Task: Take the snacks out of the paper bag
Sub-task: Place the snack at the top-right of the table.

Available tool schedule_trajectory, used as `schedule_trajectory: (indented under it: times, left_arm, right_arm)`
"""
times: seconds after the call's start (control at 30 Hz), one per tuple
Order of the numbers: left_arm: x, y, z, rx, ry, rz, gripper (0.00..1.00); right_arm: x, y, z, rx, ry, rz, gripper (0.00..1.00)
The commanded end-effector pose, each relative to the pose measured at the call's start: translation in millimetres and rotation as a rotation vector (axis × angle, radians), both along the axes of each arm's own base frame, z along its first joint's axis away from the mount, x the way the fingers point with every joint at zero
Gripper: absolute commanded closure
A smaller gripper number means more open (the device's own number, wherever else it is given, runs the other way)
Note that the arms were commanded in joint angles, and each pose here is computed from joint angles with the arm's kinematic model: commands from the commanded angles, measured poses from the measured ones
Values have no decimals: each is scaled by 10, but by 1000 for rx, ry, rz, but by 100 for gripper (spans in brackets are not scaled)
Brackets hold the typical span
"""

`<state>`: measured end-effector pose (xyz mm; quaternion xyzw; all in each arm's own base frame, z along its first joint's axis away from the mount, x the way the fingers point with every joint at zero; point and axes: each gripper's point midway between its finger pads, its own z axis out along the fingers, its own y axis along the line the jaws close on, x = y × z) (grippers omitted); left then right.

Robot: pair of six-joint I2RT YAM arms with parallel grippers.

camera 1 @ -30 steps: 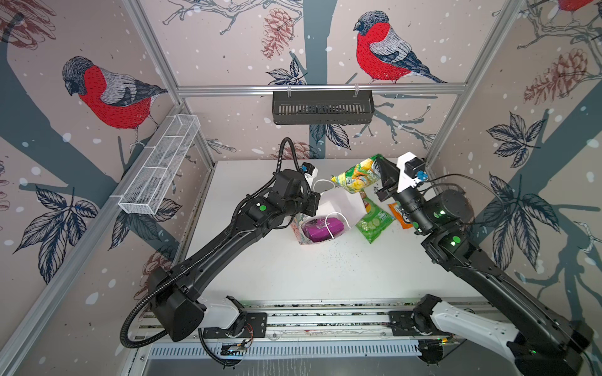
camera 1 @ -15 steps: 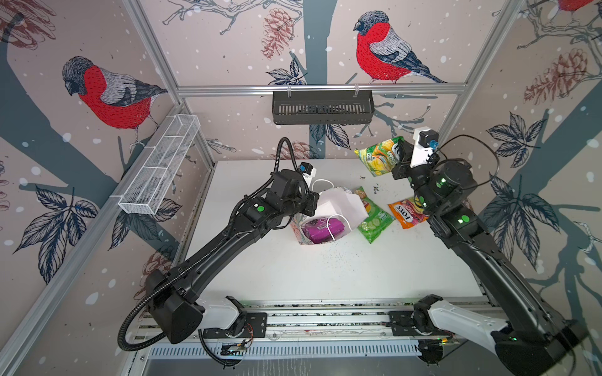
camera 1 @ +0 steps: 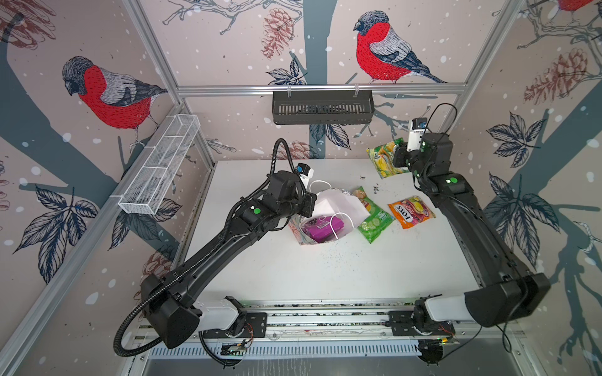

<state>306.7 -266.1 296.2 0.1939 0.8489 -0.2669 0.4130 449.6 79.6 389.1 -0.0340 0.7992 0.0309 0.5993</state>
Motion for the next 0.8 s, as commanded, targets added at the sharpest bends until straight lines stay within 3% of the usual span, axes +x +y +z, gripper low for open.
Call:
schedule_trajectory:
  times: [0.0, 0.33, 0.6, 0.77]
  left_arm:
    - [-41, 39, -33, 12, 11, -7, 100]
    - [-53, 61, -46, 11, 9, -10, 100]
    - [-40, 63, -76, 14, 12, -12, 100]
    - [-30, 64, -71, 9, 11, -12, 100]
  right_arm:
    - [138, 17, -207, 80, 82, 40, 100]
    - [570, -73, -916, 218, 245, 77, 100]
    - [715, -81, -1291, 340, 298, 118, 100]
    - [791, -180, -1749, 411, 386, 111, 100]
